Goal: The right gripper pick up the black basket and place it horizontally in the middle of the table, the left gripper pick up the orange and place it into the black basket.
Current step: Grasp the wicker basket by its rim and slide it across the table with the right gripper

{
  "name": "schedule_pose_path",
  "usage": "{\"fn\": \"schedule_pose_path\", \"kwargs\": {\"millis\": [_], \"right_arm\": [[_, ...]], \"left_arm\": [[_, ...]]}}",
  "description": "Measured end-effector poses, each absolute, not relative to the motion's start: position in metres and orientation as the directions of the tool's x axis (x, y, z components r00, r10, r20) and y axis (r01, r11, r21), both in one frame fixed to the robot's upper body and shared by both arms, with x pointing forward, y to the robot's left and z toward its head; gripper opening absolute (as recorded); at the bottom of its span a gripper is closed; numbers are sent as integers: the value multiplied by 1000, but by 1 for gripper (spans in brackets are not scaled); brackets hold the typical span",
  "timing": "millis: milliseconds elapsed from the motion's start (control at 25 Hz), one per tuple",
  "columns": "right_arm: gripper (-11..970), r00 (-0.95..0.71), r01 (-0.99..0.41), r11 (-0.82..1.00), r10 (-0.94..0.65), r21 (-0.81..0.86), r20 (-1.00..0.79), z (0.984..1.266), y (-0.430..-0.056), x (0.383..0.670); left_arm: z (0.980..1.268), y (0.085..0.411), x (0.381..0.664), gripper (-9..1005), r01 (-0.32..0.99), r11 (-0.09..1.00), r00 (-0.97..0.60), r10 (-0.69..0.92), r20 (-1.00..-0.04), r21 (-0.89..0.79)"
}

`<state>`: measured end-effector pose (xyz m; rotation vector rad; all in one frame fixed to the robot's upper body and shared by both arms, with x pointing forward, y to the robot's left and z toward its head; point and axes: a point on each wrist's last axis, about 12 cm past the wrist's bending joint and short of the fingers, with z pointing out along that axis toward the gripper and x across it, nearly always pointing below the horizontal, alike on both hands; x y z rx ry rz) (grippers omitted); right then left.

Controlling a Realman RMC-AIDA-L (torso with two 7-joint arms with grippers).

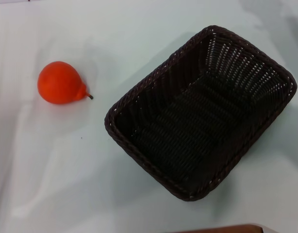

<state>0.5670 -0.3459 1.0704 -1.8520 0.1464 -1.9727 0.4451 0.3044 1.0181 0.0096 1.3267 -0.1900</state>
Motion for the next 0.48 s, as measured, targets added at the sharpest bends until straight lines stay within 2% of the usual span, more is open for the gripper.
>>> {"fn": "schedule_pose_path", "kwargs": {"millis": [280, 480], "right_arm": [[683, 0, 266, -888, -388, -374, 921, 1074, -348, 566], [683, 157, 391, -841, -338, -373, 928, 1089, -349, 571]], "left_arm": [[1018, 305, 445, 903, 143, 985, 229, -132, -965, -101], [1018, 307, 445, 903, 132, 986, 231, -130, -964, -102]]}}
